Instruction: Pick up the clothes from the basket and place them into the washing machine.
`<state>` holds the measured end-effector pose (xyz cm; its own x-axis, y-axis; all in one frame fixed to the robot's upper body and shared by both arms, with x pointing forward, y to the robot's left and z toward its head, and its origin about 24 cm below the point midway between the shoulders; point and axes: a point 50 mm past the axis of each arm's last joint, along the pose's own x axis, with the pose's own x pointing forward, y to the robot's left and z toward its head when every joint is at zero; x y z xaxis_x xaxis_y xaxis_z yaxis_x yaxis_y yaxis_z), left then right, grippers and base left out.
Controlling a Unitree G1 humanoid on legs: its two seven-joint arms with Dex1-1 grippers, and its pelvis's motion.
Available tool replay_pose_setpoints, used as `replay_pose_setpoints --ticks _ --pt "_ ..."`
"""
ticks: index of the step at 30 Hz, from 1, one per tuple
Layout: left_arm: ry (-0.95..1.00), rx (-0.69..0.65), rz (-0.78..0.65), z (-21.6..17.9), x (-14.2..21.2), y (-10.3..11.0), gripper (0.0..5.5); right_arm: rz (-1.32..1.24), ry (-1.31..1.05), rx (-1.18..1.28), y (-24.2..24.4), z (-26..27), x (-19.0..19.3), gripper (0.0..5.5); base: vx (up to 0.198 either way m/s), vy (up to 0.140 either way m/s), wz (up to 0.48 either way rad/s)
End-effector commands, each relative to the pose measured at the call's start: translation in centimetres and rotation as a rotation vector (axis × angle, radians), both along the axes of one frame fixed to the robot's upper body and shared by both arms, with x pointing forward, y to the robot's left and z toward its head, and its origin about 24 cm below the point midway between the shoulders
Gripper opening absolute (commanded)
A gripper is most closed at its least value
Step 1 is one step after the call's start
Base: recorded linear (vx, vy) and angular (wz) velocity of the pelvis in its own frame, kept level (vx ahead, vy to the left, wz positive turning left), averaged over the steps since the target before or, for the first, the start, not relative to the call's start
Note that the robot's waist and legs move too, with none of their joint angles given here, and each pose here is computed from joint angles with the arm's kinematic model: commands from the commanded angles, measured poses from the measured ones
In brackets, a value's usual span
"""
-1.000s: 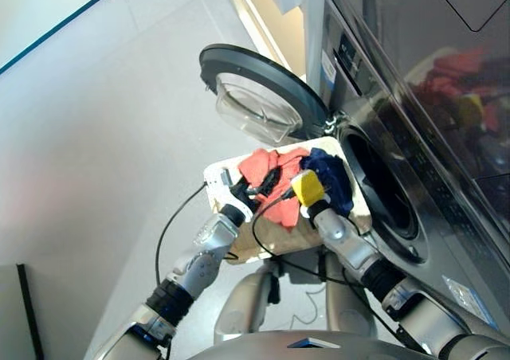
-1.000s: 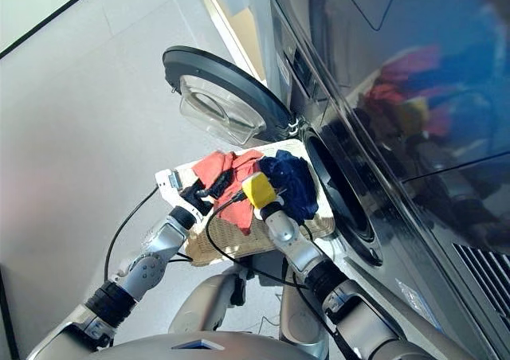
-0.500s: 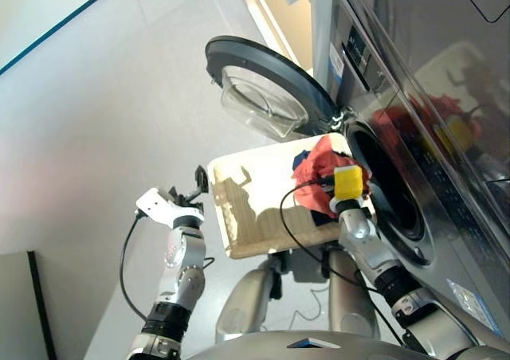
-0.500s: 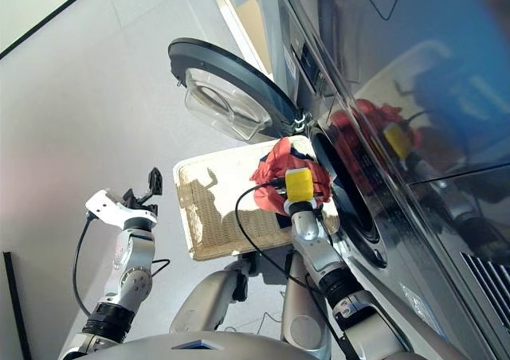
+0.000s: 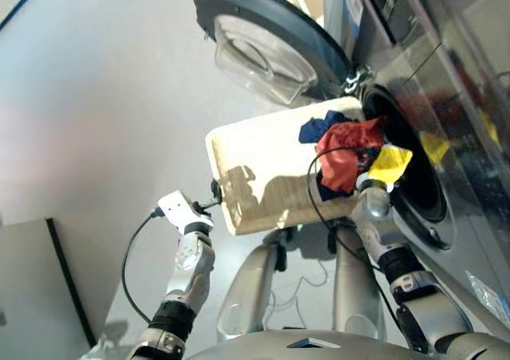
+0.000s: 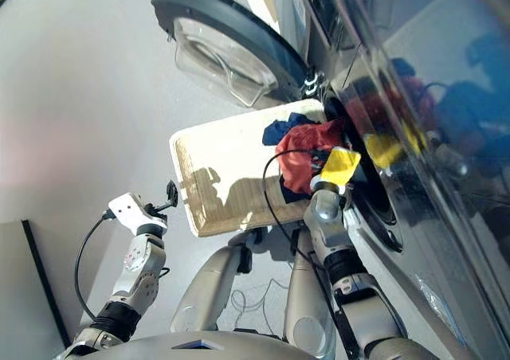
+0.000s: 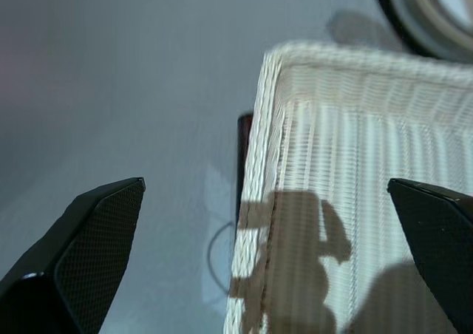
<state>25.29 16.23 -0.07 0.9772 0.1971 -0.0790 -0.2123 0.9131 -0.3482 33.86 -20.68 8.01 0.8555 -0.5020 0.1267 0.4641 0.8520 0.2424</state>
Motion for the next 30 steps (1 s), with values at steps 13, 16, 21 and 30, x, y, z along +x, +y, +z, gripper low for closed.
replay_pose_setpoints --ticks 13,16,21,30 --pt "-0.140 0.144 0.029 3.2 1.0 2.9 5.50 -0.268 -0.512 0.255 -6.0 14.6 2.3 0.00 0.000 0.000 0.000" --pt "-0.120 0.158 0.018 2.8 1.0 3.0 5.50 -0.334 -0.660 0.222 -8.4 19.3 1.0 0.00 0.000 0.000 0.000" --pt "-0.100 0.160 0.011 2.4 1.1 2.9 5.50 -0.538 -0.942 0.255 -12.1 25.0 -3.4 0.00 0.028 0.017 -0.261" --pt "-0.106 0.162 0.030 2.6 1.5 3.1 5.50 -0.489 -0.642 0.123 -12.4 19.2 -1.0 5.50 0.000 0.000 0.000"
